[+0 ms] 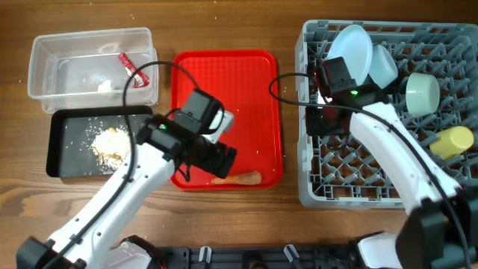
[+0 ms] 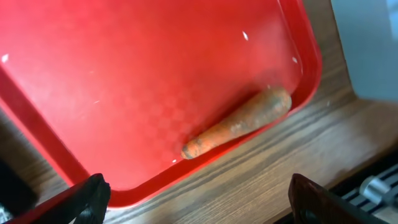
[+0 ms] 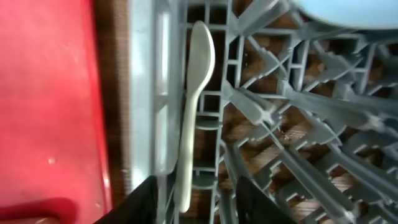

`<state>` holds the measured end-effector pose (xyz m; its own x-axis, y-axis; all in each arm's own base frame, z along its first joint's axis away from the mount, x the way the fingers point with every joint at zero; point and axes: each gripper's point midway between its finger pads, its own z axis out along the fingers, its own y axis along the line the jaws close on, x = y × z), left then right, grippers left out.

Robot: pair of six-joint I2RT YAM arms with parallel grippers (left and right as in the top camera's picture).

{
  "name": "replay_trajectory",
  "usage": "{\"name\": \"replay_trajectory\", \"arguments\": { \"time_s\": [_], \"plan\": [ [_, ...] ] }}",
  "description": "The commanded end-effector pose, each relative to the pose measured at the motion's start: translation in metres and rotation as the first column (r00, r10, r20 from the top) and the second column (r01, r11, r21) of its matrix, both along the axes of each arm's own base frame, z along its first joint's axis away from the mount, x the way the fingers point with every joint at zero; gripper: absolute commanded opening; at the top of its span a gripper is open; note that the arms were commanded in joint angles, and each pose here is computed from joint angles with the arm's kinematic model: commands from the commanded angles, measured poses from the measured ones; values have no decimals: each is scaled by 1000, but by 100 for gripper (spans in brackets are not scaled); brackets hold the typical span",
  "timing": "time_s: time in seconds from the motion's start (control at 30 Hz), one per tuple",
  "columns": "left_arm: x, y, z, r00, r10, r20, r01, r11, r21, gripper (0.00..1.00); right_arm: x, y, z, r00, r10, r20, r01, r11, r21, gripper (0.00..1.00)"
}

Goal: Sort waste into correct bins and load items into the dishwasher rack
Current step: 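Carry the white spoon with the right gripper into the rack, then grasp the carrot on the red tray with the left gripper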

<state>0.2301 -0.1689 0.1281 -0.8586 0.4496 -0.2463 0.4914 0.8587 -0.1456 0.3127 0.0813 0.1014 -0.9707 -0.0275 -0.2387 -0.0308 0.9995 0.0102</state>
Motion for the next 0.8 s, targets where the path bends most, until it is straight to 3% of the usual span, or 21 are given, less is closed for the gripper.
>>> {"name": "replay_trajectory", "arguments": {
  "time_s": [0.0,0.13,0.3,0.63,0.77],
  "plan": [
    [-5,-13,-19,977,-215,-14,215,974,71,91,-4,5,41,993,-17,116,9,997,74,48],
    [-10,-20,-58,955,-277,-103,292,941,174,92,-17,-17,58,984,-136,115,123,986,113,51],
    [-12,-33,-98,929,-326,-174,358,910,207,93,-27,-27,55,980,-191,52,182,972,150,51],
    [5,-37,-107,940,-321,-113,339,911,235,93,-27,-27,55,980,-190,52,180,972,149,51],
    [17,-28,-107,962,-265,-66,273,913,303,93,-27,-27,55,980,-190,52,180,972,149,50]
  ]
}}
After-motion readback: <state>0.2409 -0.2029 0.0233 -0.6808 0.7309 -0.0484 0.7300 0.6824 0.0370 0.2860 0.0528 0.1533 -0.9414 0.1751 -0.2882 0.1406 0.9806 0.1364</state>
